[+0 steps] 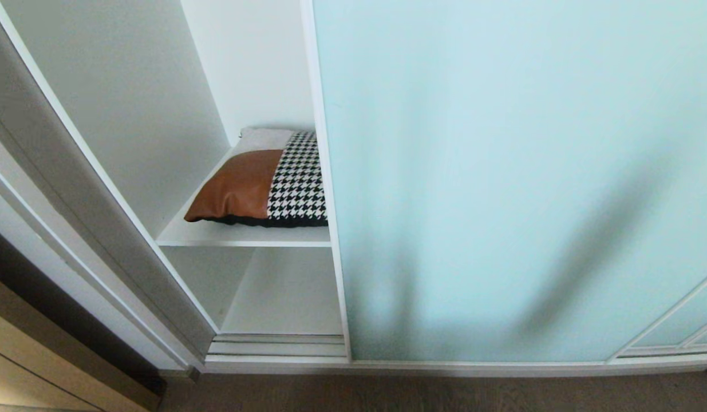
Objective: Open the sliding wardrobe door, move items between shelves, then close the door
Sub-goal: Close the door
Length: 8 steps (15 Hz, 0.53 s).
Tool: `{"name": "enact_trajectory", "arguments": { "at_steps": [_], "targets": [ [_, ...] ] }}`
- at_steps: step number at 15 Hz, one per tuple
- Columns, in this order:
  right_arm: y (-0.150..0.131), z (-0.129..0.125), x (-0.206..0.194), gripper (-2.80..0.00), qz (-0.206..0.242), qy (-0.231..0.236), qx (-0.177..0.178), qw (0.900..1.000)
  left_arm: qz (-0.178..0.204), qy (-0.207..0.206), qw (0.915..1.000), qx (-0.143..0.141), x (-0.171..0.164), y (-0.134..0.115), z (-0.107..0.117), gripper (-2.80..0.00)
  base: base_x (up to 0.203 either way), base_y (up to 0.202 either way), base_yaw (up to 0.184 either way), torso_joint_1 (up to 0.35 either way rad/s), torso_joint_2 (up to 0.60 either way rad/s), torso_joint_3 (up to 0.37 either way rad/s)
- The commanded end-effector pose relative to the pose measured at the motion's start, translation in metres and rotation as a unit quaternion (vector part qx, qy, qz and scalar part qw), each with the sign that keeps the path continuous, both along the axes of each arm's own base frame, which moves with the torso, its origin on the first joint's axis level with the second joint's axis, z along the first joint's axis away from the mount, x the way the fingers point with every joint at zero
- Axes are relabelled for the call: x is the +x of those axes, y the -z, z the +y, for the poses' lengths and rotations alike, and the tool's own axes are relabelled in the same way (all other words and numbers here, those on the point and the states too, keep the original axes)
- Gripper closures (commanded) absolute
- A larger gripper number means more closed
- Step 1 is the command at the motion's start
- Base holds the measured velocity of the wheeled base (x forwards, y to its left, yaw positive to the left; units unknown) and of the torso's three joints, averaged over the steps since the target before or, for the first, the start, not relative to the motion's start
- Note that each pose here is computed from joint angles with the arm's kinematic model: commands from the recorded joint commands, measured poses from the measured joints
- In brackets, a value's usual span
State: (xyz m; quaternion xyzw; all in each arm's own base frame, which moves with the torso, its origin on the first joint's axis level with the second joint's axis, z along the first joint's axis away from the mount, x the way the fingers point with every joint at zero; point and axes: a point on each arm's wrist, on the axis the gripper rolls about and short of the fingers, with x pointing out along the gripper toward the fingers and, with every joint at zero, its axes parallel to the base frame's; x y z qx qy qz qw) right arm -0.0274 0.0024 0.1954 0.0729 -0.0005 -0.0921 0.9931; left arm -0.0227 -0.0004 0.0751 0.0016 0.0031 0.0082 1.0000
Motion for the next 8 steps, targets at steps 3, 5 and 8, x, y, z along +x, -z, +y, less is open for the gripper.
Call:
{"name": "enact_trajectory", "arguments": {
  "at_steps": [3, 5, 8],
  "targets": [
    [0.039, -0.005, 0.005, 0.0, 0.033, -0.061, -0.02, 0.997, 0.001, 0.0, 1.0, 0.0, 0.0, 0.0, 0.0, 0.0, 0.0, 0.0, 0.0, 0.0, 0.0, 0.0],
    [0.076, -0.005, 0.008, 0.0, 0.057, -0.055, -0.04, 0.996, 0.001, 0.0, 1.0, 0.0, 0.0, 0.0, 0.0, 0.0, 0.0, 0.0, 0.0, 0.0, 0.0, 0.0],
    [0.109, -0.004, 0.006, 0.0, 0.002, -0.046, -0.062, 0.997, 0.001, 0.0, 1.0, 0.0, 0.0, 0.0, 0.0, 0.0, 0.0, 0.0, 0.0, 0.0, 0.0, 0.0]
  ]
}}
